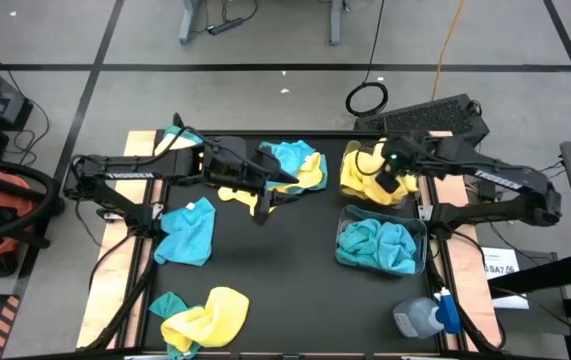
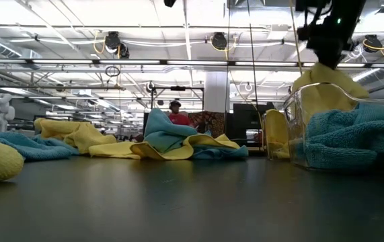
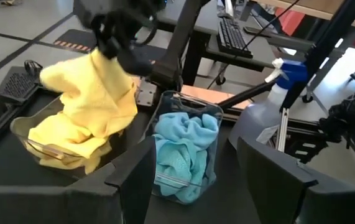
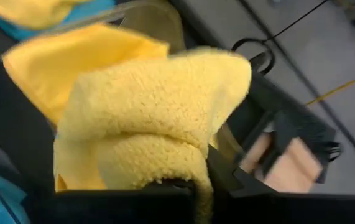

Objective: Sort microfiber towel by color & place in baskets
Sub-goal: Put the yellow microfiber cloth into the top transparent bin

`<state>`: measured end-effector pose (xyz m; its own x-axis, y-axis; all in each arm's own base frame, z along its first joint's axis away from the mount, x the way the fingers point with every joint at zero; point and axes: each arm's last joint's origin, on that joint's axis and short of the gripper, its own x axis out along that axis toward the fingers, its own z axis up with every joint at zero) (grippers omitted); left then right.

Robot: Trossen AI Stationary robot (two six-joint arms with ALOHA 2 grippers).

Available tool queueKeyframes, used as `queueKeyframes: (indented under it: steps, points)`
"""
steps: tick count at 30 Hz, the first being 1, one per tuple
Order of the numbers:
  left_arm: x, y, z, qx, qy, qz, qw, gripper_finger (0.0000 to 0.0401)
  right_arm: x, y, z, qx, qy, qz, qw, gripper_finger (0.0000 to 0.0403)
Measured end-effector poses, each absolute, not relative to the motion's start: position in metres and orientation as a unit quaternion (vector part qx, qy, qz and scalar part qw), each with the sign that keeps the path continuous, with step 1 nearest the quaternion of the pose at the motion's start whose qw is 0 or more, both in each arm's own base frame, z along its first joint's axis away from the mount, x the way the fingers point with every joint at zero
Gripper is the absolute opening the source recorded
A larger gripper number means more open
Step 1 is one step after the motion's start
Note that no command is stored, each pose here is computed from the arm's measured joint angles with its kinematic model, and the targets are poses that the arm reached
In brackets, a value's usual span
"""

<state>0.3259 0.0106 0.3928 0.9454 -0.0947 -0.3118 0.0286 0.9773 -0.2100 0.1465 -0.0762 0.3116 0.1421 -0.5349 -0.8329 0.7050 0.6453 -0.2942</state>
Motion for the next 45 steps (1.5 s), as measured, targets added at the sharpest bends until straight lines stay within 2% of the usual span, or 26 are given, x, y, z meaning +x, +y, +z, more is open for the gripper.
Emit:
queueKeyframes:
  steps: [11, 29, 35, 45]
  points:
    - [0.324, 0.009, 0.388, -0.103, 0.189, -0.032, 0.976, 0.0231, 0.172, -0.089, 0.248, 0.172, 0.535, -0.363, 0.743, 0.0]
    - [0.324, 0.009, 0.388, -0.099, 0.188, -0.032, 0.977, 0.0231, 0.206, -0.107, 0.192, 0.216, 0.619, -0.313, 0.687, 0.0]
    - [0.324, 0.009, 0.388, -0.102, 0.188, -0.031, 0.976, 0.0231, 0.209, -0.11, 0.182, 0.22, 0.639, -0.295, 0.675, 0.0013]
    - [0.324, 0.009, 0.388, -0.103, 0.188, -0.031, 0.976, 0.0231, 0.205, -0.108, 0.189, 0.219, 0.633, -0.292, 0.682, 0.0053]
